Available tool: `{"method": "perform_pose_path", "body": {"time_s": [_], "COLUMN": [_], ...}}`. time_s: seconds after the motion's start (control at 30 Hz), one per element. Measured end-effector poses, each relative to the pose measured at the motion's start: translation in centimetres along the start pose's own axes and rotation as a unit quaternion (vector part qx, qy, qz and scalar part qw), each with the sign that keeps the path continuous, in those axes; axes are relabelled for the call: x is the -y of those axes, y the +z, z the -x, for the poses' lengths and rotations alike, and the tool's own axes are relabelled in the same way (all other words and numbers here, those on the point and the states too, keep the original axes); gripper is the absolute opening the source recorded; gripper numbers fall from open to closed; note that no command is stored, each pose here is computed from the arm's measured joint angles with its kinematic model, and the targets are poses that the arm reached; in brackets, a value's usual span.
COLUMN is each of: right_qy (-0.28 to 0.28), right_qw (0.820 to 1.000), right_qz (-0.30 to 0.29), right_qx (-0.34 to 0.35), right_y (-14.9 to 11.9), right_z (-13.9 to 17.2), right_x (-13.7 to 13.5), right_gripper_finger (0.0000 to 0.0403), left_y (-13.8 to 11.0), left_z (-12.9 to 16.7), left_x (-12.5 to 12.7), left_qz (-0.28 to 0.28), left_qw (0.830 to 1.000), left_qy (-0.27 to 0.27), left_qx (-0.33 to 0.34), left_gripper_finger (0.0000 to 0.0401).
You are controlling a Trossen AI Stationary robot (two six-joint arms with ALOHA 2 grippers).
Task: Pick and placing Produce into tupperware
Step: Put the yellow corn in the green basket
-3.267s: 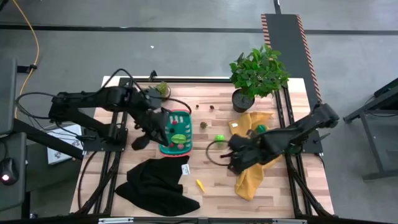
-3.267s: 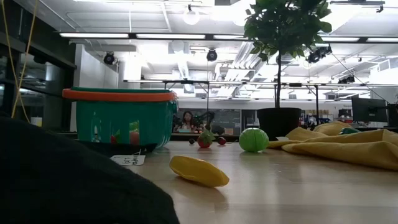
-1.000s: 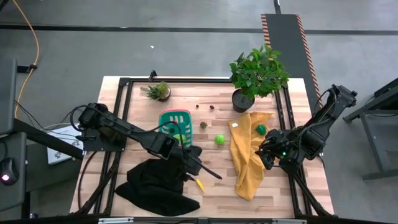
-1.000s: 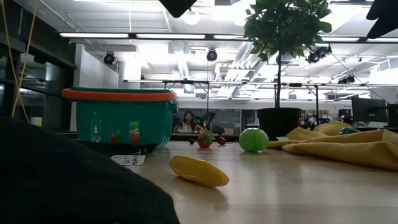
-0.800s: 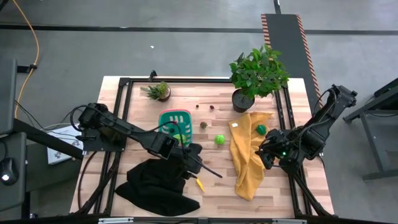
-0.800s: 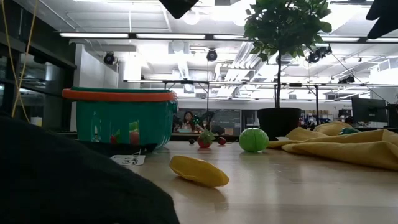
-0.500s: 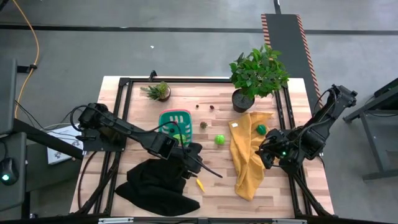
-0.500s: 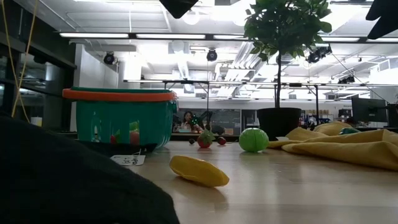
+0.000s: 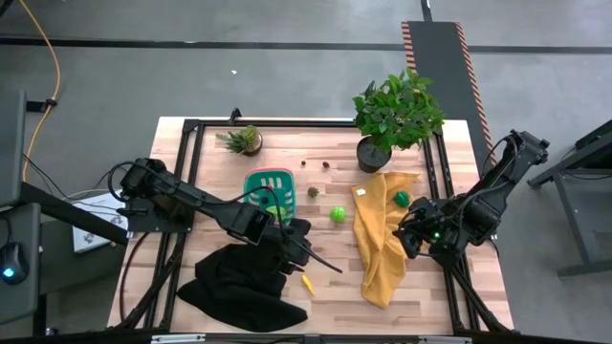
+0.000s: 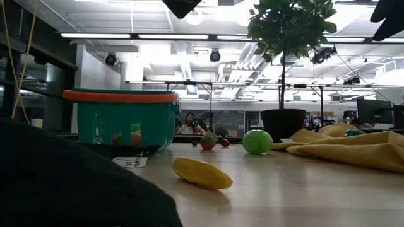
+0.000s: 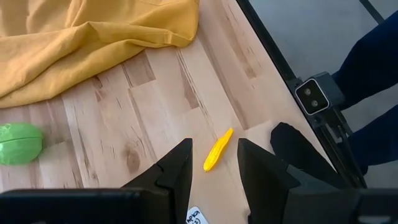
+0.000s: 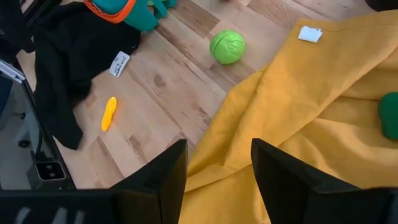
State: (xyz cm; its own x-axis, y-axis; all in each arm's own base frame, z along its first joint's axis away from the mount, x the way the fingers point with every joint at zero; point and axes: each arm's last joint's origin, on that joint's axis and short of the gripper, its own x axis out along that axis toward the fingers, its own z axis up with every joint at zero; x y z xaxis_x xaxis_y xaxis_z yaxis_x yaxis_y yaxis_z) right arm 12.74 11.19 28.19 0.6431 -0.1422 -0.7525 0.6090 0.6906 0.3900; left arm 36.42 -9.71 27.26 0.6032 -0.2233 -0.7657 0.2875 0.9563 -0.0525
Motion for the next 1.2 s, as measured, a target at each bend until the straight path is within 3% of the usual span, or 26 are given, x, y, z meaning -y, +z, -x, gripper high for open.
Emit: {"method": "perform_pose_path", "body": {"time_s": [1.2], "right_qy": [-0.005], "right_qw": [1.0], "right_qz": [0.011], "right_qx": [0.0], "right_y": [-0.01], "right_z": [-0.01], "right_x": [0.1], "right_gripper_finger": [0.0169], "left_y": [0.06], "left_z": [0.01], "left_x": [0.08], "left_qz": [-0.002], "left_qw": [0.999], "left_qy": [0.038], "left_qx": [0.003], "left_gripper_finger": [0.0117]}}
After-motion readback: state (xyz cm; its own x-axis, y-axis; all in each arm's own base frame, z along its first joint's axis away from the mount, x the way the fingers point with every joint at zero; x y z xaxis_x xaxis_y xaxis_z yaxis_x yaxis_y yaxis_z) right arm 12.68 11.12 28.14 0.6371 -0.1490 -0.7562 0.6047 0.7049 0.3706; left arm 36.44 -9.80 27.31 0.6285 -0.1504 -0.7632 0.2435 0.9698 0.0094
